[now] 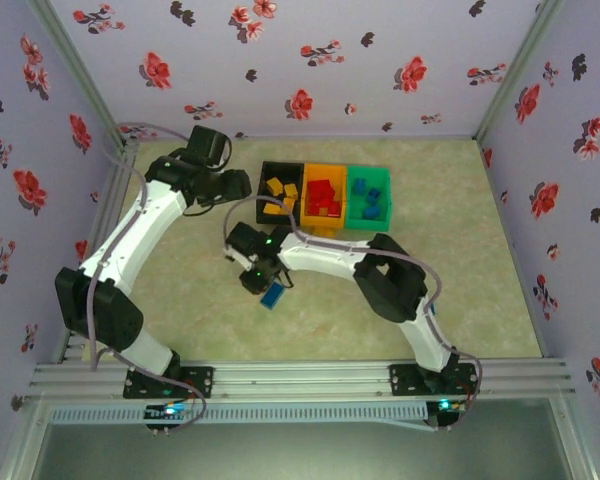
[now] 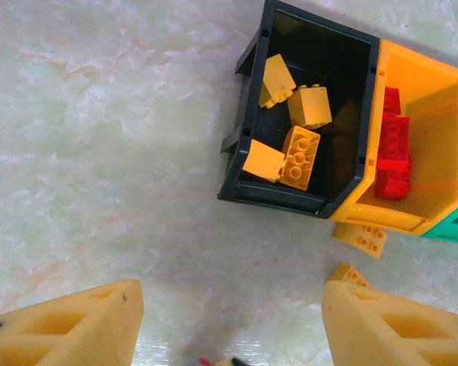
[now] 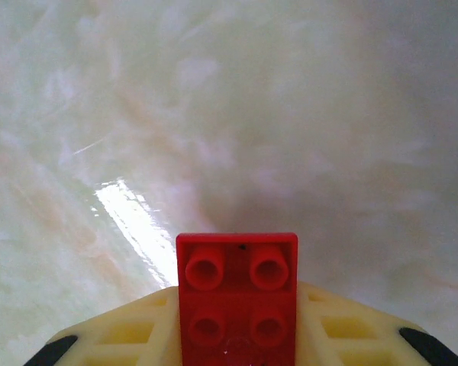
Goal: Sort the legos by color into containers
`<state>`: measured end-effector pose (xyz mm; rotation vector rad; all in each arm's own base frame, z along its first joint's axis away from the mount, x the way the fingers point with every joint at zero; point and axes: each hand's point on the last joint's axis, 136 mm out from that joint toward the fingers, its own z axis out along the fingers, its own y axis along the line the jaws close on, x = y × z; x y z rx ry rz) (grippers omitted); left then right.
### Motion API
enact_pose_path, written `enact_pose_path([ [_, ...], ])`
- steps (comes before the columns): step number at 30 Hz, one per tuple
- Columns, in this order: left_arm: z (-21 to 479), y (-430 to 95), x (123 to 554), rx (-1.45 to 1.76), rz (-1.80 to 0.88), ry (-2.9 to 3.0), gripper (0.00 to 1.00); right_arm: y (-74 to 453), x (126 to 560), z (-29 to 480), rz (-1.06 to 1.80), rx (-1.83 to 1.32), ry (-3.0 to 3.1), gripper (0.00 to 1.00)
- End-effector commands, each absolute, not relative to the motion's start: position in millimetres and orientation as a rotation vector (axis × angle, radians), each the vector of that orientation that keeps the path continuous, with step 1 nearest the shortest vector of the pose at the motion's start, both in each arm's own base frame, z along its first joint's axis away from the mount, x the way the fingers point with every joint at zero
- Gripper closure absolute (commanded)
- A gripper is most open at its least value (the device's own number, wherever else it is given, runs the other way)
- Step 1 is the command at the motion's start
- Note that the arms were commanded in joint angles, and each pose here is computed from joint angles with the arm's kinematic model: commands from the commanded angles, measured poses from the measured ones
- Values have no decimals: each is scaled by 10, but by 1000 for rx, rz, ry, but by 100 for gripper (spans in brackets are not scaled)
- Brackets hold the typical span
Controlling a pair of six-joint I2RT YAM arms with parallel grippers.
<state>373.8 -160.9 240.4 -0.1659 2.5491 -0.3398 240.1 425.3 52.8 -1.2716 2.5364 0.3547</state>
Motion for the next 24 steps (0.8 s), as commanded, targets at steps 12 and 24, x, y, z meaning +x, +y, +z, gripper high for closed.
enact_pose_path([
  [12,2472,-1449,3580,-163,-299,2539,36,3351,3629,1737,411,-535,2480,68],
  [24,2184,-1442,3238,-165,-303,2600,36,2714,4553,1522,316,-167,2593,68],
])
